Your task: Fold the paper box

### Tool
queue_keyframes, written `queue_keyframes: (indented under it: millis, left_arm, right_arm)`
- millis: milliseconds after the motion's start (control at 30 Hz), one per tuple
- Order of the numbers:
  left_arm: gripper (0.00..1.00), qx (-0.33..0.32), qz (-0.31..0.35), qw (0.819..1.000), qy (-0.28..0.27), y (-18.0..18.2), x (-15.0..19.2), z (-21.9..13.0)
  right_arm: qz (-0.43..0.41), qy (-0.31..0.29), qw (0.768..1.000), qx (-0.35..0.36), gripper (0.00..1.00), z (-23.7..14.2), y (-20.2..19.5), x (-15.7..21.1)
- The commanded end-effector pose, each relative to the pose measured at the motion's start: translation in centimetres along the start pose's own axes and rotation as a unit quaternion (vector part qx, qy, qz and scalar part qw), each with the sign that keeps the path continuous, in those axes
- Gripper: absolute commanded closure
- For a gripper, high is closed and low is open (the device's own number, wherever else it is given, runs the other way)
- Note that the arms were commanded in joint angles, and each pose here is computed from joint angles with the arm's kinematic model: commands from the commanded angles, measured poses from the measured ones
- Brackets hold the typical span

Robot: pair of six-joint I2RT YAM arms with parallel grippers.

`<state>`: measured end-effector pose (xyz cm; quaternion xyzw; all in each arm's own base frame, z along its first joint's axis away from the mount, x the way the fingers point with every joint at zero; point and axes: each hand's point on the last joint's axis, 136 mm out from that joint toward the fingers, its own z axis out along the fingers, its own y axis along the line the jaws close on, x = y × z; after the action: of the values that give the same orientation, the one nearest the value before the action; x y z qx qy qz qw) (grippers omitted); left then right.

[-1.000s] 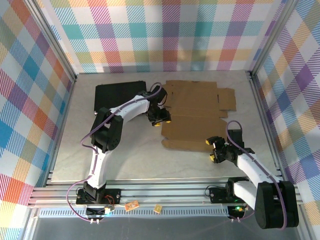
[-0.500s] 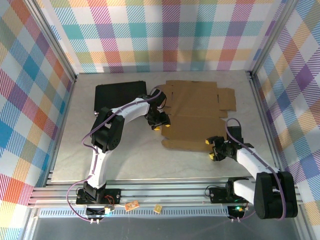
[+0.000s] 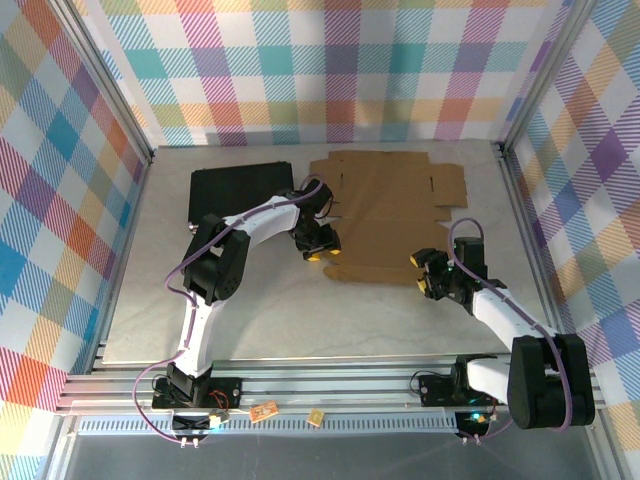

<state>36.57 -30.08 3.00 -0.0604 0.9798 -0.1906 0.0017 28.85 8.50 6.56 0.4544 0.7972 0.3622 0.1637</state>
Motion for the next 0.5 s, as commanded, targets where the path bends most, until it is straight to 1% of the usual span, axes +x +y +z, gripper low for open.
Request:
queue_keyframes:
  millis: [0, 200, 300, 367, 467]
  left_arm:
    - [0.49, 0.003, 0.0, 1.0, 0.006, -0.4, 0.2, -0.1]
    - [0.49, 0.033, -0.005, 0.999, -0.018, -2.7, -0.8, -2.6]
    - [0.49, 0.045, -0.003, 0.998, -0.034, -3.9, -1.8, -3.8]
    - [0.49, 0.045, -0.004, 0.998, -0.04, -4.2, -2.5, -4.0]
    - [0.49, 0.027, -0.005, 0.999, -0.043, -3.6, -3.6, -3.4]
  right_arm:
    - [-0.011, 0.004, 1.0, 0.003, 0.4, 0.1, 0.5, 0.0]
    - [0.009, 0.0, 0.999, 0.031, 0.35, 0.1, -1.8, 0.3]
    - [0.01, 0.002, 1.0, 0.028, 0.34, 0.5, -1.9, 0.2]
    - [0.007, 0.005, 1.0, 0.026, 0.34, 0.9, -1.6, 0.1]
    - [0.005, 0.004, 1.0, 0.029, 0.35, 1.2, -1.5, -0.1]
